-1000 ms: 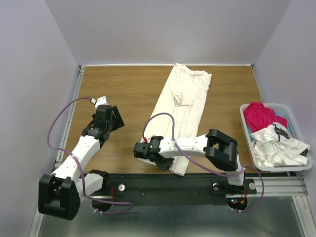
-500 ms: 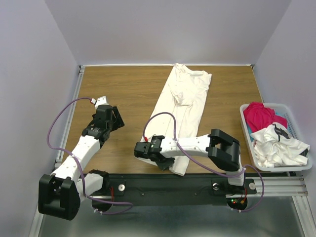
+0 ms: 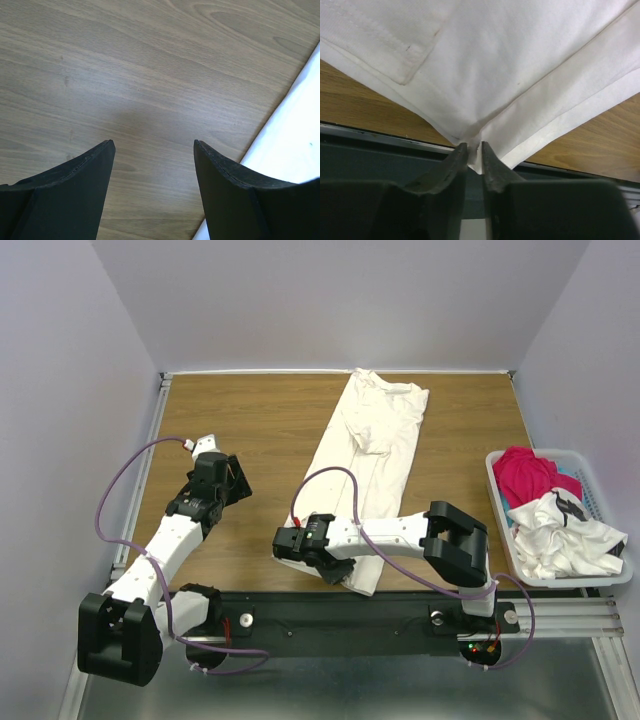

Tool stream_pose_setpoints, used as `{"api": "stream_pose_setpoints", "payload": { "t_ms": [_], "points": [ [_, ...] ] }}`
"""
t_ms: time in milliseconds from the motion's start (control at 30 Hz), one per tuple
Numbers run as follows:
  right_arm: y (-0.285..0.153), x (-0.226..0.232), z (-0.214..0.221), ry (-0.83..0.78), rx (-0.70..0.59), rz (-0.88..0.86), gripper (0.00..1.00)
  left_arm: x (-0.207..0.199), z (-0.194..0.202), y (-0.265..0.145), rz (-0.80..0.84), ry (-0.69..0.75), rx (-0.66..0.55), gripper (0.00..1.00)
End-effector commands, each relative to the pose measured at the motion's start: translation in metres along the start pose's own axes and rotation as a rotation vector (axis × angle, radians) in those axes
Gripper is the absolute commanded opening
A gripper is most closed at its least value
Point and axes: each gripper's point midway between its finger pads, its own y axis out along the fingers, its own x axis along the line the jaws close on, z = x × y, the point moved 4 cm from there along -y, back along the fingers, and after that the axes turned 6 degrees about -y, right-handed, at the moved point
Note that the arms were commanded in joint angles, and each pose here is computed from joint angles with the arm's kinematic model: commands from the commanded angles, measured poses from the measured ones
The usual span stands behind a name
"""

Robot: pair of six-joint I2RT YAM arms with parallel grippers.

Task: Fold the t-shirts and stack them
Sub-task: Fold the tshirt

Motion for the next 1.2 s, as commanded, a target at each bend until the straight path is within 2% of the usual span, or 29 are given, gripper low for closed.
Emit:
{"api": "stream_pose_setpoints", "payload": {
  "t_ms": [0, 67, 100, 133, 633, 800, 967, 1067, 1167],
  "points": [
    [-0.016, -0.006, 0.004, 0.005, -0.024, 0.001, 0.15, 0.001, -0.005, 0.000, 0.003, -0.001, -0.031, 0.75],
    [-0.015, -0.007, 0.004, 0.003, -0.022, 0.006, 0.08, 0.001, -0.005, 0.001, 0.003, -0.001, -0.033, 0.75],
    [-0.014, -0.007, 0.003, 0.005, -0.023, 0.008, 0.01, 0.001, -0.006, 0.000, 0.004, -0.002, -0.034, 0.75],
    [-0.015, -0.006, 0.002, 0.009, -0.029, 0.009, 0.01, 0.001, -0.004, 0.001, 0.002, 0.000, -0.030, 0.75],
    [-0.040, 0.012, -0.035, 0.140, -0.229, -0.134, 0.01, 0.001, -0.005, 0.000, 0.004, -0.003, -0.032, 0.75],
    [-0.034, 0.017, -0.040, 0.174, -0.283, -0.169, 0.01, 0.001, -0.004, 0.000, 0.006, -0.003, -0.030, 0.75],
    [-0.014, 0.024, -0.035, 0.187, -0.270, -0.187, 0.01, -0.001, -0.003, 0.000, 0.018, -0.002, -0.023, 0.75],
    [-0.004, 0.029, -0.031, 0.179, -0.246, -0.195, 0.01, -0.003, 0.001, 0.000, 0.038, -0.002, -0.002, 0.75],
    [-0.006, 0.032, -0.027, 0.174, -0.230, -0.229, 0.17, -0.007, 0.007, -0.004, 0.078, -0.008, 0.028, 0.75]
  ]
}}
